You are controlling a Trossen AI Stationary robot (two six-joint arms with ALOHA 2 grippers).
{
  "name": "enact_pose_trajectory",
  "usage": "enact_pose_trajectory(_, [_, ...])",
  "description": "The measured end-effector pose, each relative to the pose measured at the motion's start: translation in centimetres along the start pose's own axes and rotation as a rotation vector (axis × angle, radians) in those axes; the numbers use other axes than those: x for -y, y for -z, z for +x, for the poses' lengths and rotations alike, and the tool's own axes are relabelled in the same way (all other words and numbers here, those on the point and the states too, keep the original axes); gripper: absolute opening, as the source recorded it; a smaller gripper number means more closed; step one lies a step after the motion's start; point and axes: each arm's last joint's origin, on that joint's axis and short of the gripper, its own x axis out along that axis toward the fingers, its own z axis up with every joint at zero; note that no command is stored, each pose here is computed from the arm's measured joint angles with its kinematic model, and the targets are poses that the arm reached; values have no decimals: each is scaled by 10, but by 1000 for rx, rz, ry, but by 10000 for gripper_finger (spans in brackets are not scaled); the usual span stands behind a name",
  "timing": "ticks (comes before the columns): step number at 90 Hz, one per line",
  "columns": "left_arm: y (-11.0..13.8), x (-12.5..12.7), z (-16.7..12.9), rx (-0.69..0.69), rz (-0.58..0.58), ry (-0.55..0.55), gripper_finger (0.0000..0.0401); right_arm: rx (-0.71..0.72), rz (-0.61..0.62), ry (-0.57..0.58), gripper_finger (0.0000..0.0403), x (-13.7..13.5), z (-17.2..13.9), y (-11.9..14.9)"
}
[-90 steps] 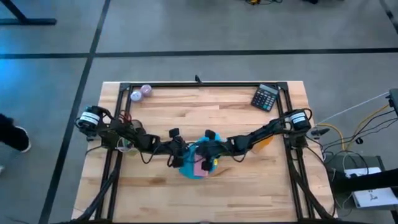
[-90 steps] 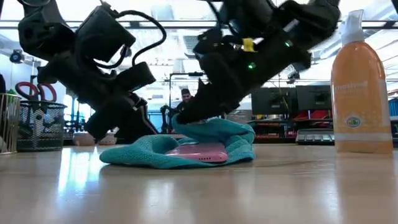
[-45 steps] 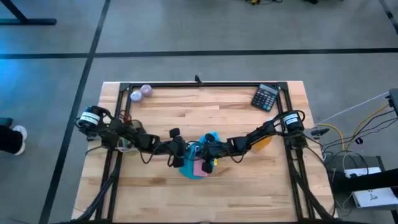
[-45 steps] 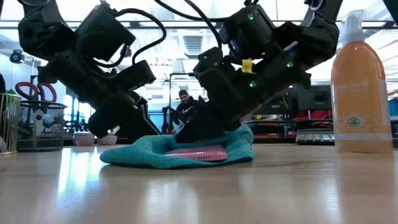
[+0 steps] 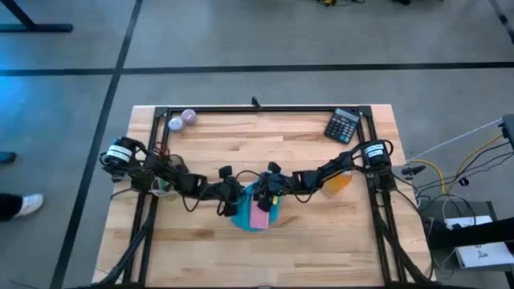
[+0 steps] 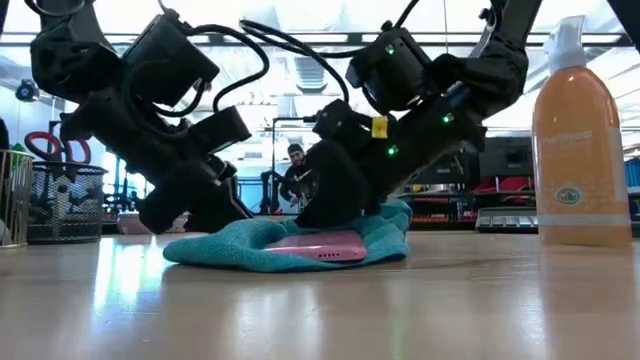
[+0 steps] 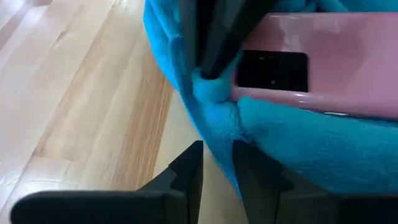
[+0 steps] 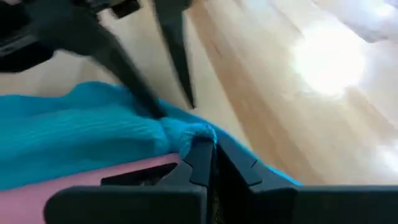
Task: Apply microfiber cloth
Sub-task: Wipe the pink cellphone with the blue microfiber cloth
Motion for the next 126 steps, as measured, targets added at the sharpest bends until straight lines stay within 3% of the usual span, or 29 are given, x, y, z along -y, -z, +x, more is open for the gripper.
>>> enact_pose_trajectory(22, [0, 0, 0, -1, 0, 0, 75, 22, -58, -128, 0, -21, -12, -8])
enact_pose_trajectory(48, [0, 0, 0, -2, 1, 0, 75, -61, -62, -363, 0, -41, -12, 7])
enact_pose_trajectory(57, [0, 0, 0, -2, 1, 0, 75, -62, -31, -337, 0, -41, -10, 8])
enact_pose_trajectory(78, [0, 0, 0, -3, 1, 0, 75, -14, 10, -127, 0, -27, -6, 4])
enact_pose_trajectory(88, [0, 0, 0, -4, 2, -1, 75, -16, 38, -78, 0, -20, -5, 3])
enact_pose_trajectory(96, [0, 0, 0, -4, 2, -1, 75, -15, 22, -101, 0, -20, -5, 3])
enact_pose_trajectory(115, [0, 0, 0, -5, 7, -2, 75, -60, -33, -336, 0, -33, -7, 2])
enact_pose_trajectory(126, [1, 0, 0, -5, 8, -1, 75, -109, -36, -360, 0, -33, -10, 4])
